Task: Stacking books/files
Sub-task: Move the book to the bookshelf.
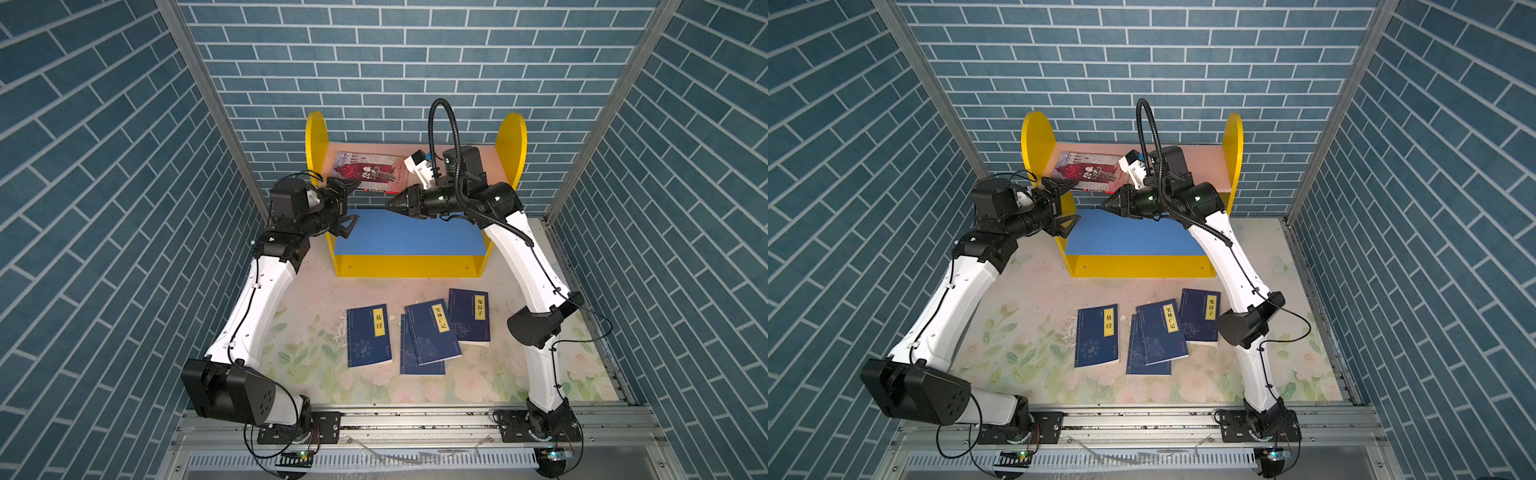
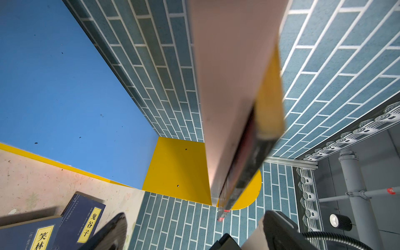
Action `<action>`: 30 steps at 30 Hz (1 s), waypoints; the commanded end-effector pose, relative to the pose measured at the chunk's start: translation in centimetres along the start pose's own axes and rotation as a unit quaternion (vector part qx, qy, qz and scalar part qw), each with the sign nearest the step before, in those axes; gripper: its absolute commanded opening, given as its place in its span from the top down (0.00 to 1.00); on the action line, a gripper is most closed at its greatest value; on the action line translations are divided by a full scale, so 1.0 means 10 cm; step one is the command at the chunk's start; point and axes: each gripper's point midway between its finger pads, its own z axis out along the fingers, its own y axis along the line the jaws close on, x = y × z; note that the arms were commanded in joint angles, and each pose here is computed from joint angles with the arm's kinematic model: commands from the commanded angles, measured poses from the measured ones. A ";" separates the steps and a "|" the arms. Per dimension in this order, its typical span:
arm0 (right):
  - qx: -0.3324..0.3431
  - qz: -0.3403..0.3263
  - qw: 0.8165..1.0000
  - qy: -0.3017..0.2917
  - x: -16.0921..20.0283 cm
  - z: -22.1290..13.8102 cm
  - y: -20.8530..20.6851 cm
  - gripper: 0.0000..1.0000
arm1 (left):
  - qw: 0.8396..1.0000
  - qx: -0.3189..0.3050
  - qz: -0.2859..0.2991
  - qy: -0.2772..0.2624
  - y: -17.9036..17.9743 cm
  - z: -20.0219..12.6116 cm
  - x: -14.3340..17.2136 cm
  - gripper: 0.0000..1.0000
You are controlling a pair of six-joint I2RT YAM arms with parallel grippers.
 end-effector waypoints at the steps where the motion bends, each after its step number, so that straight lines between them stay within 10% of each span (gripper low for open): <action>1: 0.006 -0.019 1.000 -0.024 -0.12 -0.03 0.01 0.74 | 1.000 0.020 0.006 0.003 -0.19 -0.14 0.05 0.00; 30: 0.017 -0.008 0.997 -0.075 -0.45 -0.01 -0.28 0.77 | 0.996 0.067 0.035 -0.039 -0.64 -0.73 -0.20 0.00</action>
